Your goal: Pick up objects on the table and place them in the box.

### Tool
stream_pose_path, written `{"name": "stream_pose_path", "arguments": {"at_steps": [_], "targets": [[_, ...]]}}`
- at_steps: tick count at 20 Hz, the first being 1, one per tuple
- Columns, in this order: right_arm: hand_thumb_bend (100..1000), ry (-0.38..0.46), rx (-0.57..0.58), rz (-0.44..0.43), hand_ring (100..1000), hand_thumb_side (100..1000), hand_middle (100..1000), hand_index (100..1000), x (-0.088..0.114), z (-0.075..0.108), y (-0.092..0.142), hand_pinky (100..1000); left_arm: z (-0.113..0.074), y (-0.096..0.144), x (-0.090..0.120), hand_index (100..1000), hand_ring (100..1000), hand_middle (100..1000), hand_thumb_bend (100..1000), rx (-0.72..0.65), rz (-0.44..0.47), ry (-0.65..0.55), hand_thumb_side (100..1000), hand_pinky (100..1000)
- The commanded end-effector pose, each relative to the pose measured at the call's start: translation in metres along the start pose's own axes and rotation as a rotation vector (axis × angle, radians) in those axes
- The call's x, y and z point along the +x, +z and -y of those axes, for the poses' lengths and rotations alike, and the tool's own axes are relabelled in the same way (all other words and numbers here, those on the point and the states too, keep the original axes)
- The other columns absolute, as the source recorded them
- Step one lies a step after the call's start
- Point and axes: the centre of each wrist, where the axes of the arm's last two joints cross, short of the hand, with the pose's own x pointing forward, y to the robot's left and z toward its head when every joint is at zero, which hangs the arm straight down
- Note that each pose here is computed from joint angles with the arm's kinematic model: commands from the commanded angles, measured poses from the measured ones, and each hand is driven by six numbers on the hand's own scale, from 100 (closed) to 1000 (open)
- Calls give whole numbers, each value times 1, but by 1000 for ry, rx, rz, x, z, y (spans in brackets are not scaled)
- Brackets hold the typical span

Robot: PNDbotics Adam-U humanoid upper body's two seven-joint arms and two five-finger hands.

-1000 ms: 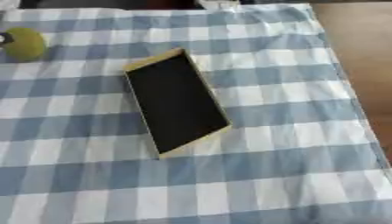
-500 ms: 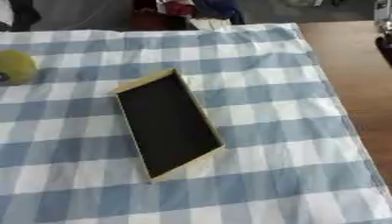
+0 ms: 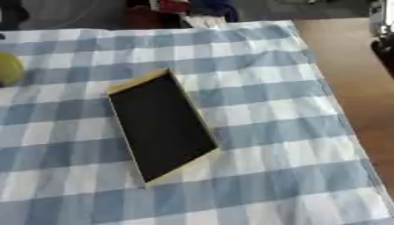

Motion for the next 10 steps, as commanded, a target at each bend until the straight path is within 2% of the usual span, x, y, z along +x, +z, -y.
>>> {"name": "stream_pose_path", "arguments": {"at_steps": [1,9,10], "targets": [[100,18,-3,37,734,701,711,707,7,5,-7,815,-16,5,-9,971,900,895,517,44,-45,-12,100,933],[100,11,-2,40,731,703,709,705,7,3,-8,815,-13,2,-9,966,896,900,523,73,-115,-73,100,929],[100,11,-2,39,728,707,705,702,7,3,-8,814,-13,2,-11,961,887,895,552,77,-124,-80,100,920]]}}
